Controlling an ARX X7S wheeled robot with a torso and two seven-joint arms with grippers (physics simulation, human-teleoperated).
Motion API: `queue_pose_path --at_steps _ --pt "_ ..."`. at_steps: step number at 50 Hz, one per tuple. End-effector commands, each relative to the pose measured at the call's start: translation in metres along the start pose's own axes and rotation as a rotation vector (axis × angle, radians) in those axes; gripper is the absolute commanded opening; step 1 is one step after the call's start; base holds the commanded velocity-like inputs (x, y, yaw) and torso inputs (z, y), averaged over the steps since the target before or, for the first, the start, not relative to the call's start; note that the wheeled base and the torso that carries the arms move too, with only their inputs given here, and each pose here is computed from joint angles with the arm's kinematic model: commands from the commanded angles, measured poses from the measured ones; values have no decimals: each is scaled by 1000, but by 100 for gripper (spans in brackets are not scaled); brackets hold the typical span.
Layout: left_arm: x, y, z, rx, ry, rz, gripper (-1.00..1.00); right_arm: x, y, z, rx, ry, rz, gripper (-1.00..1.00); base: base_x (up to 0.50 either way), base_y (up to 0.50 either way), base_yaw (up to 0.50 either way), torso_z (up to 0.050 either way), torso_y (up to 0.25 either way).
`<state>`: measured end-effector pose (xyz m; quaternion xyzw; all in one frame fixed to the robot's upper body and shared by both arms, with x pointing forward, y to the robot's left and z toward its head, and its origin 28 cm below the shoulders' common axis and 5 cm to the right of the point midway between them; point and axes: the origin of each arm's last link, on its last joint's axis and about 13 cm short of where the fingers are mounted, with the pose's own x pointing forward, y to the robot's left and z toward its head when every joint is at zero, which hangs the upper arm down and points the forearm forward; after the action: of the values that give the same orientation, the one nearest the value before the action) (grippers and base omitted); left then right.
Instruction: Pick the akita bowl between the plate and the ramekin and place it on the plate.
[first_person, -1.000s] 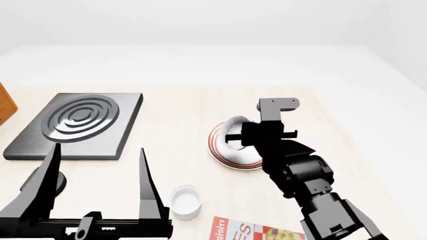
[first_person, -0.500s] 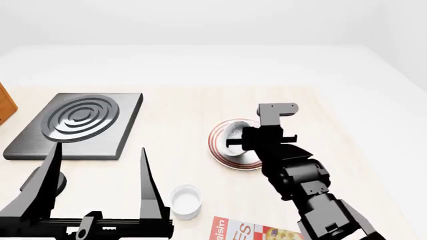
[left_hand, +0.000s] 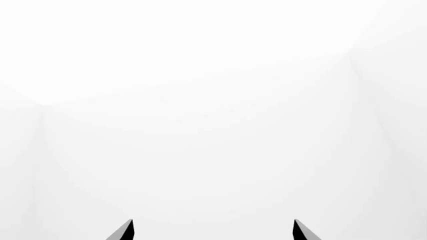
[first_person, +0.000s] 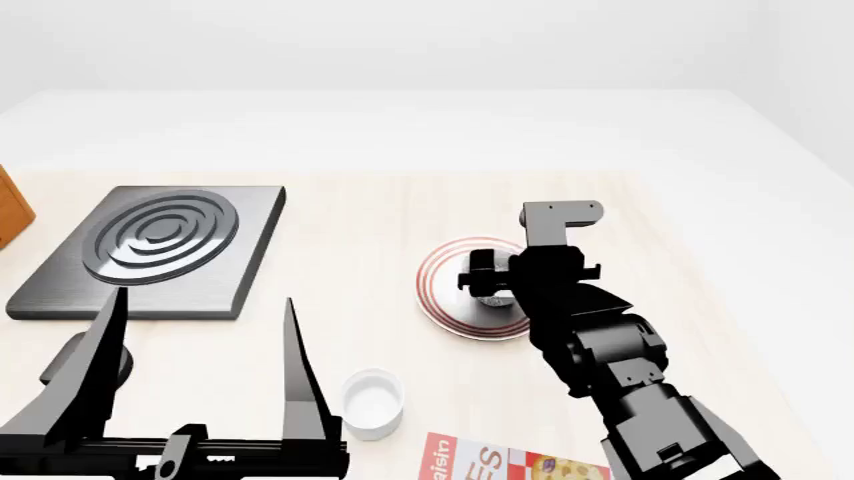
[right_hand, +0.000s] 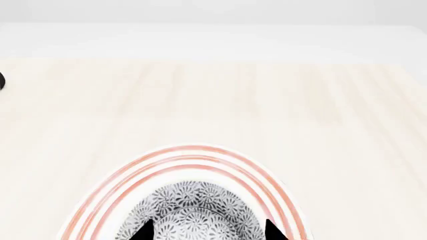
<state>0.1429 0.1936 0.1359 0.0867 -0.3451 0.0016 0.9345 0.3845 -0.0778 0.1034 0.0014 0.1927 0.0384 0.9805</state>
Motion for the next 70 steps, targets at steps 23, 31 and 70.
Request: queue_pose_path --at_steps 23,31,70 --pt "1 2 2 0 -10 7 100 -43 -18 40 -42 -128 -1 100 0 0 0 0 0" --pt "2 1 3 -6 -15 1 100 -81 -30 48 -91 -179 1 100 0 0 0 0 0" --pt "3 7 1 31 -13 31 100 -242 -66 20 -9 -627 -114 100 0 0 0 0 0"
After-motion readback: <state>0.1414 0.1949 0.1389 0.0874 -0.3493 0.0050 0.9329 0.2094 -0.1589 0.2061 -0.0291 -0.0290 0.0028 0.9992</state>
